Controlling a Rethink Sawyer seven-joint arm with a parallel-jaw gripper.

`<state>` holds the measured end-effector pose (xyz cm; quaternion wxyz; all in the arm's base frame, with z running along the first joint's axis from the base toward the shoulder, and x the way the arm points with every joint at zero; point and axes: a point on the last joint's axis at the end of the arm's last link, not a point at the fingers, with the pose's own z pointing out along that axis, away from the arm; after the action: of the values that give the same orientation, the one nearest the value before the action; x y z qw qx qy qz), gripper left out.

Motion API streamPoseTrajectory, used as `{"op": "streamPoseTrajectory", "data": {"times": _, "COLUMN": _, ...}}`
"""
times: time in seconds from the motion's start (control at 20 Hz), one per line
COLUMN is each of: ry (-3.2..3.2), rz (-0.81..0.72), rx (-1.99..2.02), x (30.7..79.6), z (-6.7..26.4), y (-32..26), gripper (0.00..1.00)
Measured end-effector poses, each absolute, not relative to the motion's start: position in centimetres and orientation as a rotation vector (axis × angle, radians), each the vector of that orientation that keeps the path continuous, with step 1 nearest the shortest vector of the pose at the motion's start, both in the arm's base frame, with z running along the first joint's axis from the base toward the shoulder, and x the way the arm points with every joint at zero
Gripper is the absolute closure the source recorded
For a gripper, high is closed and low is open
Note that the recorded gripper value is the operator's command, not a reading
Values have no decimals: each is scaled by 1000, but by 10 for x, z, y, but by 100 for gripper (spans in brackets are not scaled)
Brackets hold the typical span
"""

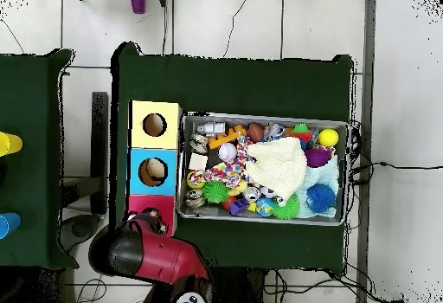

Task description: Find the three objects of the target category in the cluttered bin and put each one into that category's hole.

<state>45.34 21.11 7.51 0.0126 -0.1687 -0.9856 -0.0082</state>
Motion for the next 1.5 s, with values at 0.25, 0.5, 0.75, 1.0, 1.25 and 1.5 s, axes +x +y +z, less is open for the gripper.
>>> {"op": "streamPoseTrajectory", "data": {"times": 0.25, "ry": -3072, "rz": -24, "rx": -525, "x": 453, "z": 75, "y": 211, "gripper": 0}}
{"op": "streamPoseTrajectory", "data": {"times": 0.5, "ry": -3078, "rz": -15, "rx": -520, "x": 452, "z": 76, "y": 212, "gripper": 0}}
{"op": "streamPoseTrajectory", "data": {"times": 0.75, "ry": -3102, "rz": 18, "rx": -496, "x": 454, "z": 89, "y": 214, "gripper": 0}}
{"op": "streamPoseTrajectory", "data": {"times": 1.0, "ry": -3108, "rz": 21, "rx": -491, "x": 459, "z": 103, "y": 216, "gripper": 0}}
{"op": "streamPoseTrajectory", "data": {"times": 1.25, "ry": -3098, "rz": 22, "rx": -489, "x": 461, "z": 106, "y": 217, "gripper": 0}}
{"op": "streamPoseTrajectory", "data": {"times": 1.5, "ry": -3095, "rz": 22, "rx": -489, "x": 461, "z": 105, "y": 217, "gripper": 0}}
